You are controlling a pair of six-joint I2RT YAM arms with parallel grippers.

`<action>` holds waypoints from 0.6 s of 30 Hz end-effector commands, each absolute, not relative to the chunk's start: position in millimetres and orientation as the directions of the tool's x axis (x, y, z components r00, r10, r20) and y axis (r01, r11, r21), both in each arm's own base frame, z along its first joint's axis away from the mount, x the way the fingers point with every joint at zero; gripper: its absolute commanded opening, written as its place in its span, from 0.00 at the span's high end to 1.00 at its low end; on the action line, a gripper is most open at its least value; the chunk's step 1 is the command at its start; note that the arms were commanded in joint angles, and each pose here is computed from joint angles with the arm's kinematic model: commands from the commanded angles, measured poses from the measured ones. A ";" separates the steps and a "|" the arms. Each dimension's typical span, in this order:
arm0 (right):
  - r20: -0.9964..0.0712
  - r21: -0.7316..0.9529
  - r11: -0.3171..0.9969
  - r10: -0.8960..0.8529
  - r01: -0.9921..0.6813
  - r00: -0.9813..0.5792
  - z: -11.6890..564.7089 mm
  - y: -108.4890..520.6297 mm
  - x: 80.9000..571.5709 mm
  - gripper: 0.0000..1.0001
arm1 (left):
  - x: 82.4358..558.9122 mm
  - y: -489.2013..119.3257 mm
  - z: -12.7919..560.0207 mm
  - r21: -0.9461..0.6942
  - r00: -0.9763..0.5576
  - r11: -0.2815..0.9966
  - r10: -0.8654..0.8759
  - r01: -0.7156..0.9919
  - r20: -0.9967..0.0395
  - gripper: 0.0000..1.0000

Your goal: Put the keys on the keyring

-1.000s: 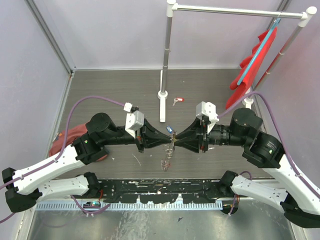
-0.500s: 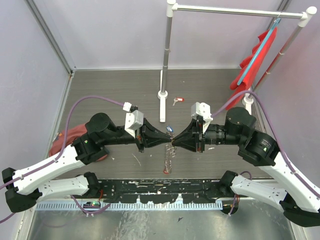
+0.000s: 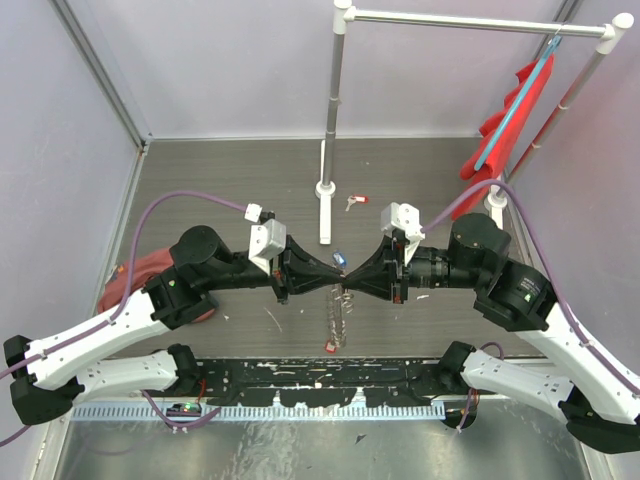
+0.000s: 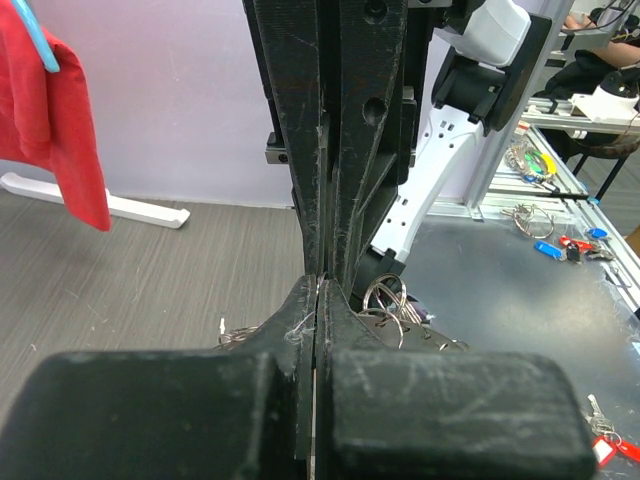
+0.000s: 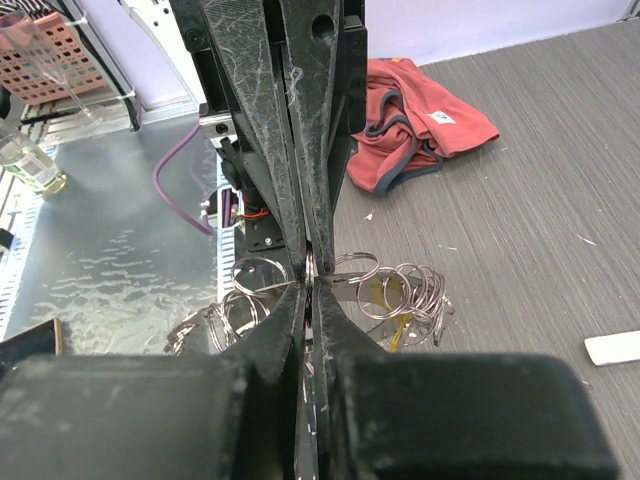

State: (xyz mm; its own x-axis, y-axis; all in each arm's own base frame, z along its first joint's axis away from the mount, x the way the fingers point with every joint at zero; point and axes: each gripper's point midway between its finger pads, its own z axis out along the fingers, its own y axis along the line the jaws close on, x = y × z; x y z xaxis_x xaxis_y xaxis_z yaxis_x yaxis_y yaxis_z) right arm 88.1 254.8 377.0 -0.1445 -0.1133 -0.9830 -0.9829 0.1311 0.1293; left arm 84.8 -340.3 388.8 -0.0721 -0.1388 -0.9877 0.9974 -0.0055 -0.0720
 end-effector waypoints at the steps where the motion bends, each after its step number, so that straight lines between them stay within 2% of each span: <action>1: -0.993 0.089 0.151 -0.060 -0.984 -0.099 401.5 253.3 91.8 0.99 | 80.5 -333.2 425.0 -0.027 -0.029 -0.010 -0.239 1.000 -0.971 0.97; 8: -0.968 0.108 0.249 -0.195 -0.962 -0.159 392.0 240.6 102.2 0.99 | 82.3 -328.4 419.3 -0.029 -0.025 0.015 -0.223 0.999 -0.975 0.67; 13: -0.908 0.142 0.344 -0.328 -0.928 -0.260 377.6 230.5 112.1 0.99 | 91.3 -319.0 407.5 -0.017 -0.002 0.091 -0.168 0.996 -0.986 0.58; 18: -0.794 0.188 0.432 -0.462 -0.882 -0.395 343.1 226.0 121.6 0.99 | 105.1 -302.7 396.1 -0.001 0.023 0.205 -0.113 0.979 -0.993 0.52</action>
